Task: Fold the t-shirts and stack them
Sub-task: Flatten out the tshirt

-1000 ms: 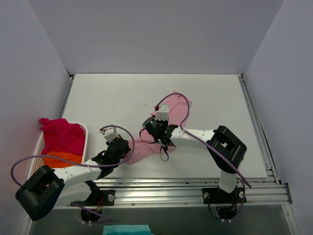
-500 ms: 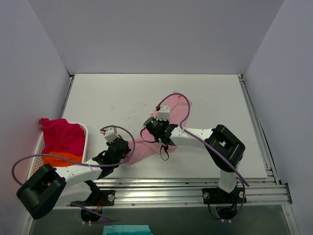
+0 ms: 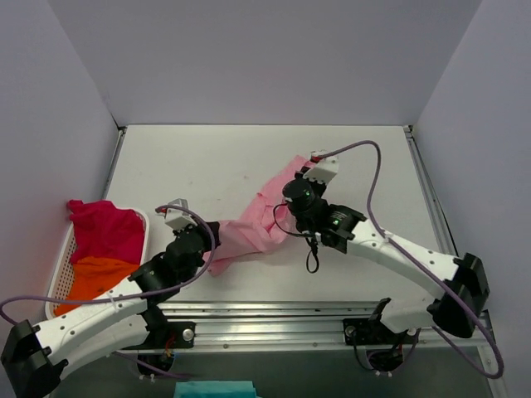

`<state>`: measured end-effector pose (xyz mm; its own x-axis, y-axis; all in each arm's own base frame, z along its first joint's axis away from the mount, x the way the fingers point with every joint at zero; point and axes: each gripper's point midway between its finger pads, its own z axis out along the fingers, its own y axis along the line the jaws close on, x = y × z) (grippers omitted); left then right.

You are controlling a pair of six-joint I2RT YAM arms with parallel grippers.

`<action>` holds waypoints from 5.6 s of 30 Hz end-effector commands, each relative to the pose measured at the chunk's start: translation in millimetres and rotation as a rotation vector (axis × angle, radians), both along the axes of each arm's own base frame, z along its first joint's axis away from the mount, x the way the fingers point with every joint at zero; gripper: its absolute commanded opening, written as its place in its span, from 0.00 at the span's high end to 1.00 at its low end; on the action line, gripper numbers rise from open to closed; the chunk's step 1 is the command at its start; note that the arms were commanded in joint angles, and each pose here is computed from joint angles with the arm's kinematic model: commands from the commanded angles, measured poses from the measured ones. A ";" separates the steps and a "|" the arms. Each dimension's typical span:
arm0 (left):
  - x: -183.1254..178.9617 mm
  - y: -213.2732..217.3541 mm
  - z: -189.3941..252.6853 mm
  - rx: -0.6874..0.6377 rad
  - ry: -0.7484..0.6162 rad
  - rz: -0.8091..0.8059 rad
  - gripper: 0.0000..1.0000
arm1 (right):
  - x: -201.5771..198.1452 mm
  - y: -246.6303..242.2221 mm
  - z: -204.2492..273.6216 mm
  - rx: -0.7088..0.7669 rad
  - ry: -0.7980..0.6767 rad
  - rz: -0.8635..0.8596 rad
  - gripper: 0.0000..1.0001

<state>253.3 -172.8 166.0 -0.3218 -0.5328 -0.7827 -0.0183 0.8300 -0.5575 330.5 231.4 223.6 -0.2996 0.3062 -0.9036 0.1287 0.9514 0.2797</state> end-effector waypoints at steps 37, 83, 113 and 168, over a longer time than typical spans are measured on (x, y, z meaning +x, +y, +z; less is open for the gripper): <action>122.4 30.9 219.2 0.263 -0.325 -0.020 0.98 | 81.8 -100.2 158.7 -0.188 -0.293 -0.475 1.00; 294.1 65.9 -32.8 0.187 0.224 0.024 0.22 | 170.3 -209.8 -172.9 -0.132 0.354 -0.535 1.00; 358.0 22.6 -61.6 0.021 0.216 -0.157 0.45 | 273.5 -194.8 -226.8 0.012 0.387 -0.434 1.00; 367.5 64.0 -2.5 0.135 0.227 -0.026 0.98 | 338.8 -176.3 -234.0 0.148 0.251 -0.393 1.00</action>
<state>614.8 -86.7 48.2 -0.6815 -0.4172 -0.6013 -0.2438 0.9041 -0.3509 682.8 62.4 20.3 -0.2782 0.5683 -0.7743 0.5165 0.7682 0.3782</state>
